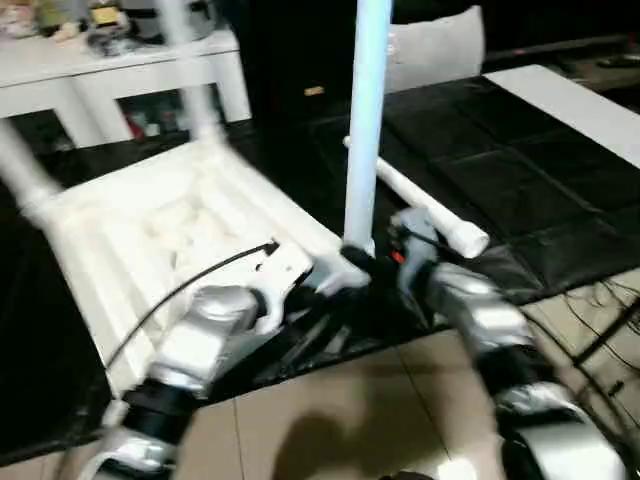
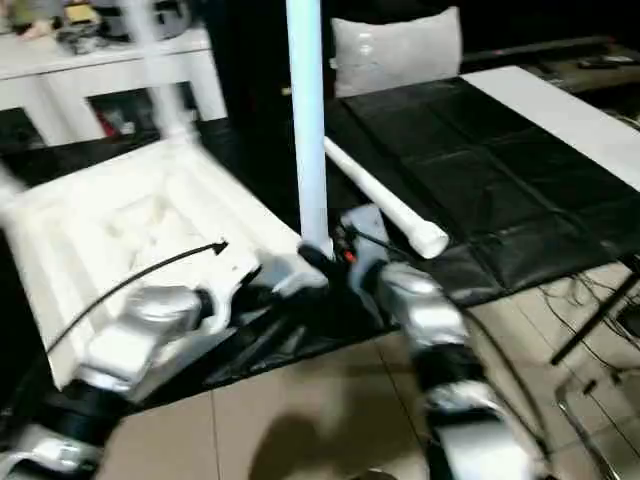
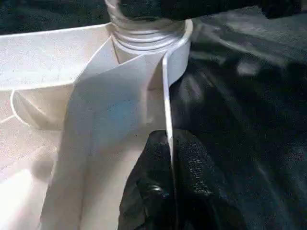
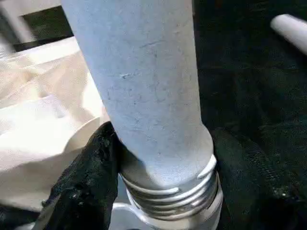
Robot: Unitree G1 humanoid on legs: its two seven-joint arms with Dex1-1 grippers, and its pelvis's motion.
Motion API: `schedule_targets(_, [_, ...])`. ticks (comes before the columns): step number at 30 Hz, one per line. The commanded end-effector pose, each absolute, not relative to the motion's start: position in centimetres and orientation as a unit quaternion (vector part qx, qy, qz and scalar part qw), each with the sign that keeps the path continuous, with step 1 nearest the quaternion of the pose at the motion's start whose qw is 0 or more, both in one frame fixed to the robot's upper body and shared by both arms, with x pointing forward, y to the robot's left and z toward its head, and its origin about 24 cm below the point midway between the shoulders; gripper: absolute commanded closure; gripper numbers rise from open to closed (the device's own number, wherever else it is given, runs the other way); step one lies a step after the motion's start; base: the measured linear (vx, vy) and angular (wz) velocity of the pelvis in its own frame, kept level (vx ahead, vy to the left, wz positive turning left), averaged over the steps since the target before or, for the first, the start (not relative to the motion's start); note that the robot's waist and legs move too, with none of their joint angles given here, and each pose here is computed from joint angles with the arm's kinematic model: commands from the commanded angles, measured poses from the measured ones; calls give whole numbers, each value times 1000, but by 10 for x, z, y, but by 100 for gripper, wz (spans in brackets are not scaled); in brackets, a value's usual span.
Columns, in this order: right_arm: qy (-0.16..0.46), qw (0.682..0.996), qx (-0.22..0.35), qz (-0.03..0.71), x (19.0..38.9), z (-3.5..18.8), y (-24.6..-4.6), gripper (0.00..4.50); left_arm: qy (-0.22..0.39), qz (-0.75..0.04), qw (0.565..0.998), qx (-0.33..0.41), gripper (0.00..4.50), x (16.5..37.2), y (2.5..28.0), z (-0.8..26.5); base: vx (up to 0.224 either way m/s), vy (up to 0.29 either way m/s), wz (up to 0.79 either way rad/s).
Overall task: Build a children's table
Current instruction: Rotate leg to tighten
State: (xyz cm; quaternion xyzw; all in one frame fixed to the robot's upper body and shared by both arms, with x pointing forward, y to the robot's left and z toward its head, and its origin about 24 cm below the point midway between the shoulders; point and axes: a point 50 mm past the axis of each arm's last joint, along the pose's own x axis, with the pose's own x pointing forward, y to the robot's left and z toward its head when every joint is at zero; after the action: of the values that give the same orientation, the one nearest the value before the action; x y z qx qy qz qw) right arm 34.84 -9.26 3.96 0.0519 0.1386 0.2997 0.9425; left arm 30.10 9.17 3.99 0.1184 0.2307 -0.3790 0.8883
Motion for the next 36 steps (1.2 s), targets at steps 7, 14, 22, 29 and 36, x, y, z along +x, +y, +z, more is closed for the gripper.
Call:
schedule_targets(7, [122, 939, 82, 310, 344, 33, -98, 100, 173, -439, 869, 148, 450, 304, 75, 59, 0, 0, 0])
schedule_targets(14, [77, 926, 42, 367, 333, 40, -138, 37, 189, -476, 839, 184, 450, 303, 95, 49, 0, 0, 0])
schedule_targets(22, [71, 862, -35, 500, 317, 63, -170, 4, 191, -574, 764, 225, 450, 294, 109, 43, 0, 0, 0])
schedule_targets(29, [126, 783, -104, 601, 309, 65, -169, 4, 187, -660, 679, 263, 450, 286, 116, 43, 0, 0, 0])
schedule_targets(36, [160, 742, -112, 641, 308, 63, -163, 41, 189, -692, 636, 284, 450, 285, 119, 43, 0, 0, 0])
